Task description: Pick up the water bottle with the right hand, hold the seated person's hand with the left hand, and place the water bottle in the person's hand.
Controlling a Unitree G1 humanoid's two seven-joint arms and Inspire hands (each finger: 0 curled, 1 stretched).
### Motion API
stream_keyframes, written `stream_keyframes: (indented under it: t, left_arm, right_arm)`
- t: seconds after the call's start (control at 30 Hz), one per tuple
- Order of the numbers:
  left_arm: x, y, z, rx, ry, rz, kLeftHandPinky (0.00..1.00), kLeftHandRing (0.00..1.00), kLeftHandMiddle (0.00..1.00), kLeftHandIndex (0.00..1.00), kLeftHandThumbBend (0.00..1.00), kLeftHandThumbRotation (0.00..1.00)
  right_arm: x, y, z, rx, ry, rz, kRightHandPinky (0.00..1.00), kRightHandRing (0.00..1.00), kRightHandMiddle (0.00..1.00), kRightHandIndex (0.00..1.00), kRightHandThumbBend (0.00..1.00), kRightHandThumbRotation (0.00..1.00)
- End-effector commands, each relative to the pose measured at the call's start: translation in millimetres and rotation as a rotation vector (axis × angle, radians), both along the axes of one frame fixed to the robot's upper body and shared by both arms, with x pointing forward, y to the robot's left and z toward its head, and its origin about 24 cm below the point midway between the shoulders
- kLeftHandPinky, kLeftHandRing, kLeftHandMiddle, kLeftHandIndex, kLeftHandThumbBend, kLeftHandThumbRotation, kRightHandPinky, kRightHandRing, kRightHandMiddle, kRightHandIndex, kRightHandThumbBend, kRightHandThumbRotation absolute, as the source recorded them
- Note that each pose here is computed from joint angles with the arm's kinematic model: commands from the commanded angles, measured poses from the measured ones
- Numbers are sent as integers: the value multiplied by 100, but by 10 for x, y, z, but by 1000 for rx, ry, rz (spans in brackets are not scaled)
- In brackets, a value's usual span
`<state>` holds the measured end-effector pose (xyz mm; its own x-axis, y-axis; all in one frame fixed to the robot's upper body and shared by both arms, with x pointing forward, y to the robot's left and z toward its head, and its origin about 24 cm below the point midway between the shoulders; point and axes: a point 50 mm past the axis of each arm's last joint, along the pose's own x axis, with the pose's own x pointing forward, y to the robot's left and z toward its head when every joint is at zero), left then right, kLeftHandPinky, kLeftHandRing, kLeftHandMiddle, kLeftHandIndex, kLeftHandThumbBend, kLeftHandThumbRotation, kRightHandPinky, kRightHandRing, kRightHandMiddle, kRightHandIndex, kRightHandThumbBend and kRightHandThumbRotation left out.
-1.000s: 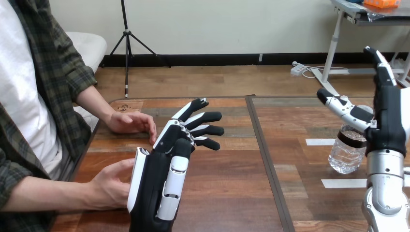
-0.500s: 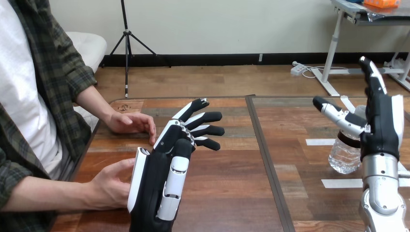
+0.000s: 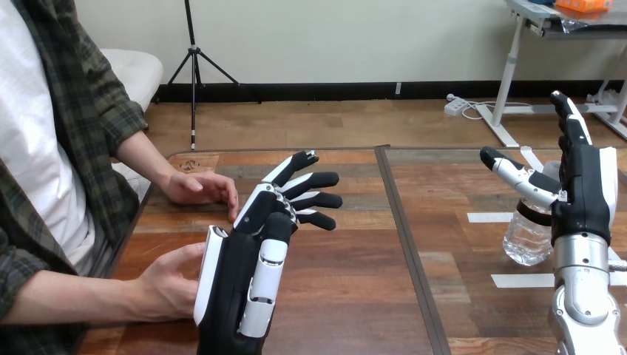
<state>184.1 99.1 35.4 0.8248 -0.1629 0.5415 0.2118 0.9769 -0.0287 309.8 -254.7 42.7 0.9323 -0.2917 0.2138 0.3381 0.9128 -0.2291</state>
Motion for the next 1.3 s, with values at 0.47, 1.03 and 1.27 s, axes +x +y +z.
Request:
stream_keyframes:
  t: [0.47,1.03,1.27]
  left_arm:
    - [62,-12,102,-15,-62,0,55,66,74,83,31,100]
    - [65,-4,105,-18,-62,-9,54,66,74,83,29,100]
    - [66,-2,100,-18,-60,-9,54,66,74,83,30,100]
  right_arm:
    - [133,-24,189,-17,-49,-18,100,98,95,91,70,4]
    - [106,-38,156,-18,-39,-26,100,98,95,91,67,0]
    - [100,-26,146,-4,-43,-26,100,98,95,91,67,0]
